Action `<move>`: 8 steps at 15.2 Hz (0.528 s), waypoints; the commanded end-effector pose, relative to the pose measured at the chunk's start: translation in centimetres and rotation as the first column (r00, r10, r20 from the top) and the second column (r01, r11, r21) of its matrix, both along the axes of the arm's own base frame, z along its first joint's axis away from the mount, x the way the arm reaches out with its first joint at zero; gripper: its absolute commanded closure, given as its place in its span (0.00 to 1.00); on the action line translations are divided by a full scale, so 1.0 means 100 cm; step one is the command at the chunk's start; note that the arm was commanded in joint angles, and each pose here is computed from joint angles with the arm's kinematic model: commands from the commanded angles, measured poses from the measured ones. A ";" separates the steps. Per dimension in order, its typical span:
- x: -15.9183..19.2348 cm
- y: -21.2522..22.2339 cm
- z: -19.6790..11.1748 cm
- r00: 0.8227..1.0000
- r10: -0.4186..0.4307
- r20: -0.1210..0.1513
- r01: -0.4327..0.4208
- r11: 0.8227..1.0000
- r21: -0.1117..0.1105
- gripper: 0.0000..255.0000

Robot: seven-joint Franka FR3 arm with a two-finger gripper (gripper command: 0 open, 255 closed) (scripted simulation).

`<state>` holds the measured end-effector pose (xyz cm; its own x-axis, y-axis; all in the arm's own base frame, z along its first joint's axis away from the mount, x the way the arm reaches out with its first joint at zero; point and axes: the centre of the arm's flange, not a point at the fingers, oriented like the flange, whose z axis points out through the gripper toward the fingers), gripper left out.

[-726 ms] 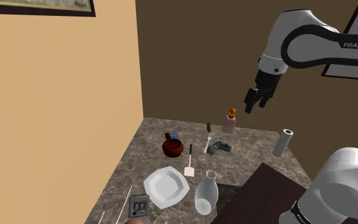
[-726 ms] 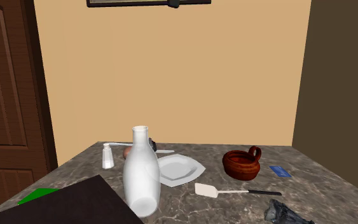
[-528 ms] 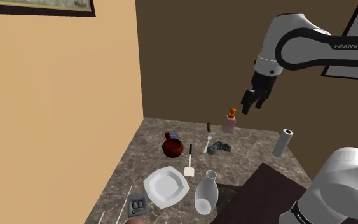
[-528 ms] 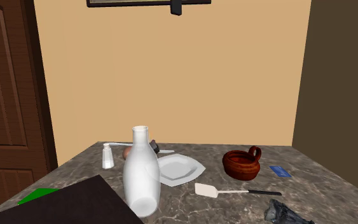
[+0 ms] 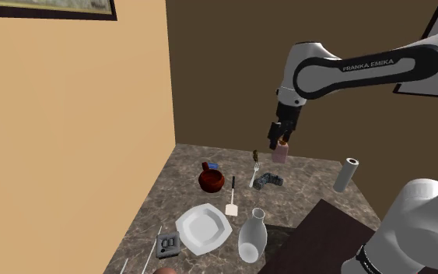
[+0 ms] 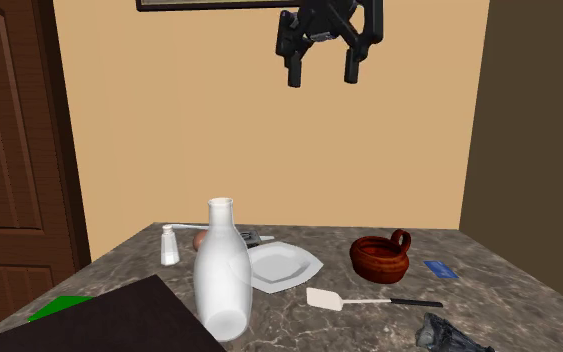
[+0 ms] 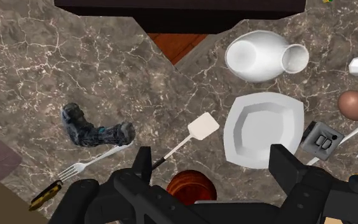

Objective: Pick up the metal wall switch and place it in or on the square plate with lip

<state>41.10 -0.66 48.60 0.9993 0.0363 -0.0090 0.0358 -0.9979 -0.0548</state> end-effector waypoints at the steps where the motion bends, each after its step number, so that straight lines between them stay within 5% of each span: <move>1: 0.020 0.011 -0.016 0.999 0.045 -0.014 -0.045 0.999 0.016 0.00; 8: 0.084 0.051 -0.075 0.978 0.201 -0.057 -0.196 0.978 0.074 0.00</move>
<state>48.58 3.80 42.12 0.9753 0.2131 -0.0588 0.2049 -0.9713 -0.1212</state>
